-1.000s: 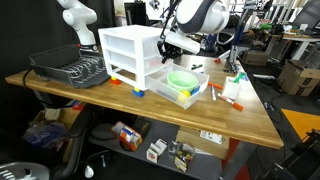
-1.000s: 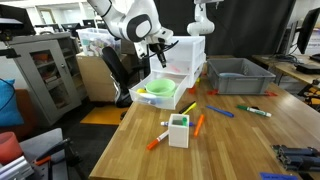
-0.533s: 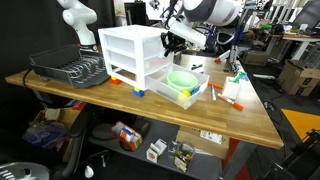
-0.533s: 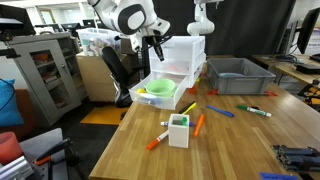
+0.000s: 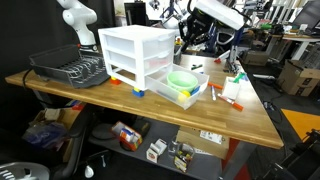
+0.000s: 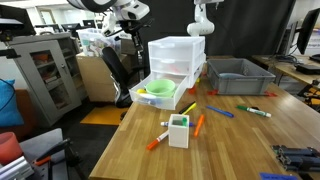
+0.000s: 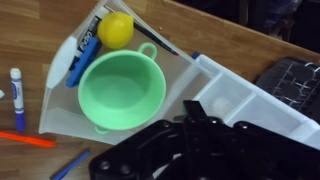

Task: Close the middle drawer of the cabinet on the table

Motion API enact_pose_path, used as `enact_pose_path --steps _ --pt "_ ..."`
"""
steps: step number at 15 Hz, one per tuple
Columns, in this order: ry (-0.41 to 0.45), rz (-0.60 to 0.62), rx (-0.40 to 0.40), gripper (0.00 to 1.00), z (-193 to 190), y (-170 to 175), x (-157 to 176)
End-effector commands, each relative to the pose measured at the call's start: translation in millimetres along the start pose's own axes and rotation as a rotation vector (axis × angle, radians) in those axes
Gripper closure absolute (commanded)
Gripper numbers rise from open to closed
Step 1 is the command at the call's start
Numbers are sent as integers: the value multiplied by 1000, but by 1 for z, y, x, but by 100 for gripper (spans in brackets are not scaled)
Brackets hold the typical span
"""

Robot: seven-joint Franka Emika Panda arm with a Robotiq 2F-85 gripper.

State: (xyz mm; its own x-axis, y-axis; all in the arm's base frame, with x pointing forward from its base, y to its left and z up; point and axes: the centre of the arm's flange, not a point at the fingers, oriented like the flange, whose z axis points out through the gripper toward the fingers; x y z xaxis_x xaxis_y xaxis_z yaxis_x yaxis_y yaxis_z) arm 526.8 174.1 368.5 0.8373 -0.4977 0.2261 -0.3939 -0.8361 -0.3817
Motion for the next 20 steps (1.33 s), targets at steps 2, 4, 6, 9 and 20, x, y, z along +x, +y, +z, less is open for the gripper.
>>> enact_pose_path --steps 2,4,6,9,20 --pt "-106 -14 -97 100 -22 21 -35" --pt "-165 -27 -171 100 -33 31 -47" --pt "-244 -36 -233 100 -44 41 -58" --pt "-351 -57 -274 100 -62 50 -69" --pt "-433 -100 -204 99 -81 48 -74"
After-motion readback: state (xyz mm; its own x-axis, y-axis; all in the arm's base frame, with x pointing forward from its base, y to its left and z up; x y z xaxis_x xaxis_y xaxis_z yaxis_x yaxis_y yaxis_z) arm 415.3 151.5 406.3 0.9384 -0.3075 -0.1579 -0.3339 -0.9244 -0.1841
